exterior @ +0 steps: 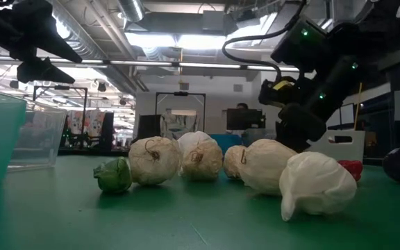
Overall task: Sort produce into baskets
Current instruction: Put the red chili paper into the blue bin
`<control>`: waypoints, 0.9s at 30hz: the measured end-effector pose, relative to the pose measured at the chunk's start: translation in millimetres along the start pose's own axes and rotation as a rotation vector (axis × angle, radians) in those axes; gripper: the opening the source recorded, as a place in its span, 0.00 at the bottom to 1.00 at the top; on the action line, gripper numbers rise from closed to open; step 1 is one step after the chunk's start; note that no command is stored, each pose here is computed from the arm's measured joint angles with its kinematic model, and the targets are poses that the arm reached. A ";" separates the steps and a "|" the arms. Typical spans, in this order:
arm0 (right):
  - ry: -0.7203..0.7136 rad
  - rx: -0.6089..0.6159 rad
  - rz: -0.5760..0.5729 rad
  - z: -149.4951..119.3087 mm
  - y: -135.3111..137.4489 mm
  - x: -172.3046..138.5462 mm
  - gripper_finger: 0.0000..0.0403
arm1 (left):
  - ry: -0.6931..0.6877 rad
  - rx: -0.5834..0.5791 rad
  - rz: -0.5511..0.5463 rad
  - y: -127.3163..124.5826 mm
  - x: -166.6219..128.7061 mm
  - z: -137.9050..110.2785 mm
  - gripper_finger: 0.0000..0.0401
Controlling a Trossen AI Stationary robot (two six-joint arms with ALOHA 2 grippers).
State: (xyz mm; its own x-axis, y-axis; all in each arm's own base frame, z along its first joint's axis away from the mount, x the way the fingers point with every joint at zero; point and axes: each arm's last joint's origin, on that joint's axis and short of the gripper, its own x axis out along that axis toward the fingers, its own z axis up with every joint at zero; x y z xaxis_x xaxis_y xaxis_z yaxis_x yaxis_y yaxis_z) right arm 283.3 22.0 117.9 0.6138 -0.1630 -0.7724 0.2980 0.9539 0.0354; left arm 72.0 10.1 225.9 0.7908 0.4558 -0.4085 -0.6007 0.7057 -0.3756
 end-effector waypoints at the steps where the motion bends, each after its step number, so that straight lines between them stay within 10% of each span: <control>1: 0.000 0.000 0.001 0.0 0.0 0.0 0.19 | 0.000 0.000 0.000 0.0 0.0 0.0 0.82; 7: -0.027 0.010 0.022 3.4 0.9 0.0 0.08 | 0.000 0.000 0.000 0.0 0.0 0.0 0.82; 16: -0.161 0.000 -0.053 48.9 -9.5 -3.3 0.22 | 0.000 0.000 0.000 0.0 0.0 0.0 0.82; 27: -0.356 0.090 -0.306 133.4 -108.2 -20.3 0.14 | 0.000 0.000 0.000 0.0 0.0 0.0 0.82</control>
State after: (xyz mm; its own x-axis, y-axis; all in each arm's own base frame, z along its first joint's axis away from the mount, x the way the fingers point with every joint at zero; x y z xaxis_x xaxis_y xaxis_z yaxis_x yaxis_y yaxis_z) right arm 336.2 -111.6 214.3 0.6958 -0.5243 -0.4909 0.5564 0.8257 -0.0932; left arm 72.0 10.1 225.9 0.7909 0.4557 -0.4085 -0.6006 0.7058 -0.3756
